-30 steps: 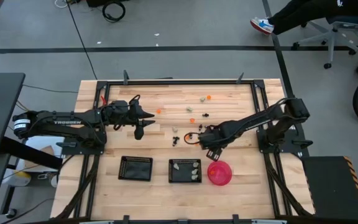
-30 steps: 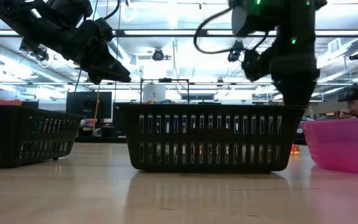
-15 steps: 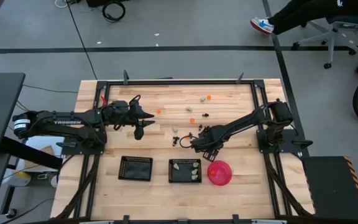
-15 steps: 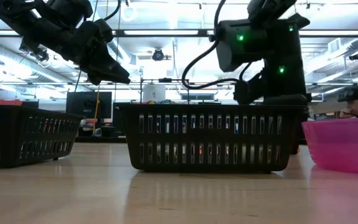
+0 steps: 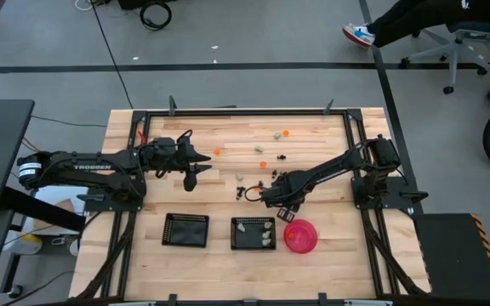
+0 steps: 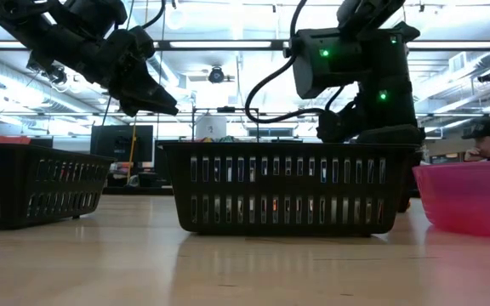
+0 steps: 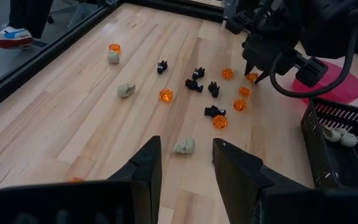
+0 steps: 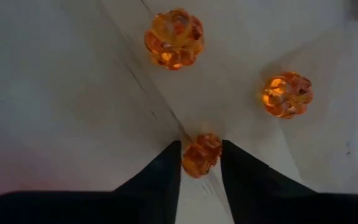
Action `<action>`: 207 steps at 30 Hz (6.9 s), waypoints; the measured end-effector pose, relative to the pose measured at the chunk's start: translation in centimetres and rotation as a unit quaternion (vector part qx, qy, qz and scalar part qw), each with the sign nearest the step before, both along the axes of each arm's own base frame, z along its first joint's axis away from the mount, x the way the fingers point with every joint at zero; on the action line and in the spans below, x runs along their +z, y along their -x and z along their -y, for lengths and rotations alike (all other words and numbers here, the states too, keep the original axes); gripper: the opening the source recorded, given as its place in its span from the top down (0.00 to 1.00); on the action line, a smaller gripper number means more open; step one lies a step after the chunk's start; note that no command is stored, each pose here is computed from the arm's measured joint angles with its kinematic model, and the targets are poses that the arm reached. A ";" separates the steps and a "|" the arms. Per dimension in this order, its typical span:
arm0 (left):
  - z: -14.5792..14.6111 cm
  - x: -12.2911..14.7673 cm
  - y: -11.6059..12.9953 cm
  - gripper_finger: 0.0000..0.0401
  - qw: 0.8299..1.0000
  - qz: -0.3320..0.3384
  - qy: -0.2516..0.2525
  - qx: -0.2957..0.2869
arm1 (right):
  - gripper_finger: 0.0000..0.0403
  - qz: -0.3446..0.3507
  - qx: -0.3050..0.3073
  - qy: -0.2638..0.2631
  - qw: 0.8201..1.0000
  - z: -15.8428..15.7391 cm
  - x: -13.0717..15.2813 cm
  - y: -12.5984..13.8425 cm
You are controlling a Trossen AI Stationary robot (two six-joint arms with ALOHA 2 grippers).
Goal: Sort Halloween decoration
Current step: Put the orange pumpkin toy into the pink bowl
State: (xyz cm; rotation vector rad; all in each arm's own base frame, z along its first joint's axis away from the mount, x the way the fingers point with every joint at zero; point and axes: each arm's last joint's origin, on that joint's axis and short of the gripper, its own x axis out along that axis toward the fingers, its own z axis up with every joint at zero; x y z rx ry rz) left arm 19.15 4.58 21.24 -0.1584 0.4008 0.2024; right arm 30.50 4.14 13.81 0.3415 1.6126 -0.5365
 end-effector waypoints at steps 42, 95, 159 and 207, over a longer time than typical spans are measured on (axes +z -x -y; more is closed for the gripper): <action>0.0 0.0 0.0 0.71 1.000 0.000 0.001 0.000 | 0.70 0.059 0.094 -0.239 0.965 -6.2 6.6 1.7; 0.0 0.0 0.0 0.71 1.000 0.000 0.002 0.001 | 0.43 0.096 0.080 -0.003 0.992 6.1 0.2 2.7; 0.0 0.0 0.0 0.71 1.000 0.000 0.002 0.001 | 0.51 0.059 0.032 -0.300 0.952 -2.9 6.5 0.8; 0.0 -0.1 0.0 0.71 1.000 -0.003 0.003 0.001 | 0.65 0.239 0.101 0.038 0.965 1.5 -1.2 1.6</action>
